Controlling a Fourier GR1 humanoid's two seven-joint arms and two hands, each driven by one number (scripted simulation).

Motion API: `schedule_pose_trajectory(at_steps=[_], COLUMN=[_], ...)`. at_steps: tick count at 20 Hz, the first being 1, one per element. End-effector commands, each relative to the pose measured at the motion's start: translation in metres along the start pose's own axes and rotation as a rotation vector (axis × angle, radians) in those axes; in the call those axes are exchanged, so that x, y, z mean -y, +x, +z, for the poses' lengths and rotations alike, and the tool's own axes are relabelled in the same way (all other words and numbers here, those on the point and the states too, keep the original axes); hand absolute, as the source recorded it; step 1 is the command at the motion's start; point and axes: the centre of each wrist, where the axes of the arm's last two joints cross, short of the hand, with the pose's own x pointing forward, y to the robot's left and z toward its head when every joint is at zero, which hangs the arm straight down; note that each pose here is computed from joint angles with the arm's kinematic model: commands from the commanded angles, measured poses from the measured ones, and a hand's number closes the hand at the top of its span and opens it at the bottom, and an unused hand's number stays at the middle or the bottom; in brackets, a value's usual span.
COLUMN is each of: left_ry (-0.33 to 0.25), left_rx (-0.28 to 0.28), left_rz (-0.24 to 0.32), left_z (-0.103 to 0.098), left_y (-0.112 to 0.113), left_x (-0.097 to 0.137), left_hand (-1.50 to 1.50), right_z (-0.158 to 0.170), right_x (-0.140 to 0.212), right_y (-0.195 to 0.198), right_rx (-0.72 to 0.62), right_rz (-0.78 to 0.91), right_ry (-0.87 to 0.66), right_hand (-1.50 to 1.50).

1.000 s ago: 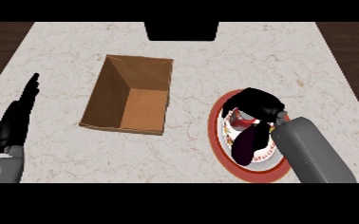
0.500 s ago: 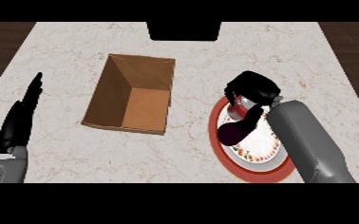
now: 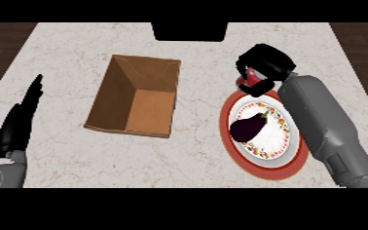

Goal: Pick the can from the plate and place it in the cardboard box

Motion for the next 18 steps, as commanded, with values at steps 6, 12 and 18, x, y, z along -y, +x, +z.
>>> schedule_pose_trajectory(at_steps=[6,12,18], left_ry=[0.006,0.024,0.027], left_rx=[-0.013,-0.013,-0.009], left_rz=[-0.020,-0.008,-0.013], left_z=[0.002,0.000,0.001], left_y=[-0.012,-0.009,0.006], left_x=[0.000,0.016,-0.021], left_hand=[0.00,0.00,0.00], right_z=[-0.020,-0.046,-0.080], right_x=[0.069,0.062,0.091], right_y=[0.013,0.060,0.128], right_rx=[0.244,0.336,0.342], right_rz=[-0.046,-0.171,-0.320], right_ry=[-0.316,-0.256,-0.224], right_hand=[1.50,1.50,1.50])
